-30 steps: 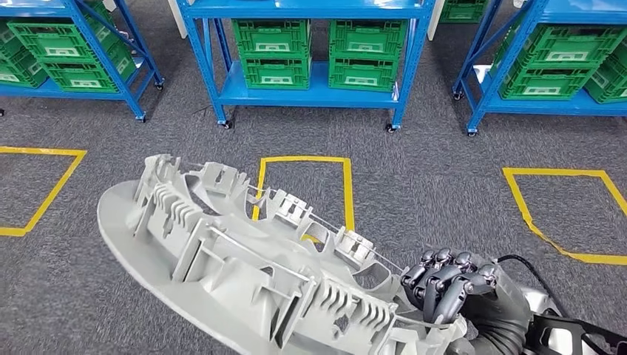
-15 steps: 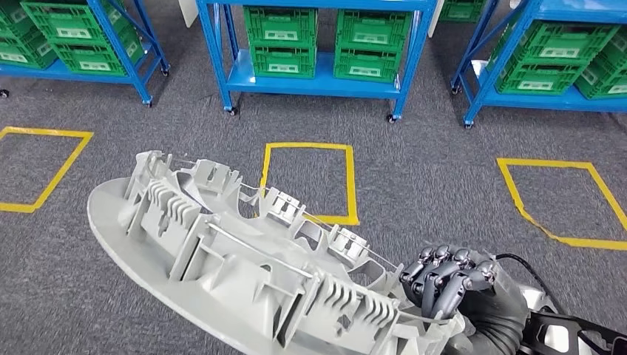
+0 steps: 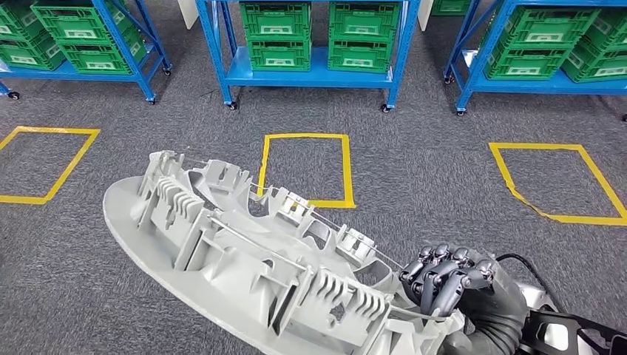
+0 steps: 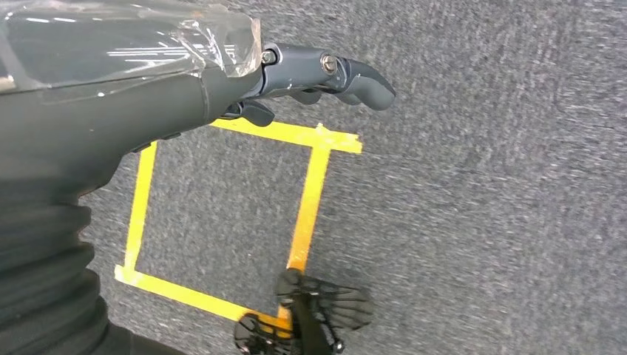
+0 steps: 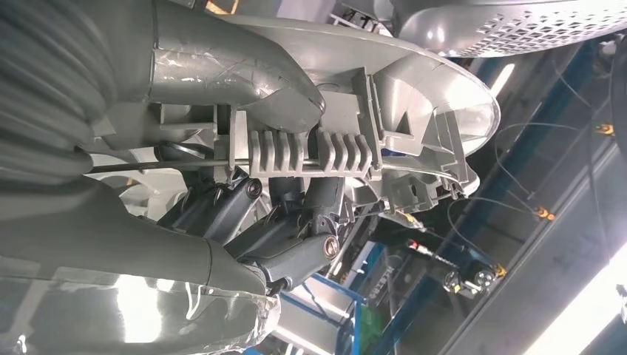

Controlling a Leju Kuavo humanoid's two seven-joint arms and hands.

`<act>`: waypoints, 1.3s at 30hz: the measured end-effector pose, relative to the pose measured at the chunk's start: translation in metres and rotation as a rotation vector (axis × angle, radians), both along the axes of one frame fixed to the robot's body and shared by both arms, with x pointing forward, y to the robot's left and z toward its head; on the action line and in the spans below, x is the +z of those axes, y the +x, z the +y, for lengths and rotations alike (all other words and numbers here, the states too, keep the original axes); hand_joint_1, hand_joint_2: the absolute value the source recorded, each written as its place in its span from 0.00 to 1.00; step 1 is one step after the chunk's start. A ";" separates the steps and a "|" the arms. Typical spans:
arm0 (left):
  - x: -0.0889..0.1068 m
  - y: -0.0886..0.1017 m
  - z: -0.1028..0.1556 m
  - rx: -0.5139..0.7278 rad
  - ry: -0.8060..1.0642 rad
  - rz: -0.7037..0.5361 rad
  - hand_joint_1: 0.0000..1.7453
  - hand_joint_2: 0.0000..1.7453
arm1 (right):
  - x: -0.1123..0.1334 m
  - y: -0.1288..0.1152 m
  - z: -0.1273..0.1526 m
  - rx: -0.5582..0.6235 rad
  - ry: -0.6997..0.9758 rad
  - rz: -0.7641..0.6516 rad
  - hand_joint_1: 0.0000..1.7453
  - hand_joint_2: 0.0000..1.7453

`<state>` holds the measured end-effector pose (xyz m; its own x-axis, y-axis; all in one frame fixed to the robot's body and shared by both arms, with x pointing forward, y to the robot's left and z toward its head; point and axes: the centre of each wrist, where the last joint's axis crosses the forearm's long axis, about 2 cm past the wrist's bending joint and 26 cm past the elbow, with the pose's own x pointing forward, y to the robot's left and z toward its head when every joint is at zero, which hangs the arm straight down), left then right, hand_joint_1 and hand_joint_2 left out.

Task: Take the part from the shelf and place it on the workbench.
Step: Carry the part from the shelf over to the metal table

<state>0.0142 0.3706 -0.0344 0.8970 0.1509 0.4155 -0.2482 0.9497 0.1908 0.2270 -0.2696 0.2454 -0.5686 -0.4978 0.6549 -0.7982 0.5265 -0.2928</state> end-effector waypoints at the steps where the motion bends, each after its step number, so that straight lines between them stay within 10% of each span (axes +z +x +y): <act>1: 0.000 0.000 0.000 -0.001 0.001 -0.001 0.00 1.00 | 0.000 0.000 0.000 0.001 0.001 0.002 0.95 1.00; 39: -0.002 -0.004 -0.001 0.027 -0.015 -0.018 0.00 1.00 | 0.001 0.017 0.012 0.084 -0.201 -0.100 0.95 1.00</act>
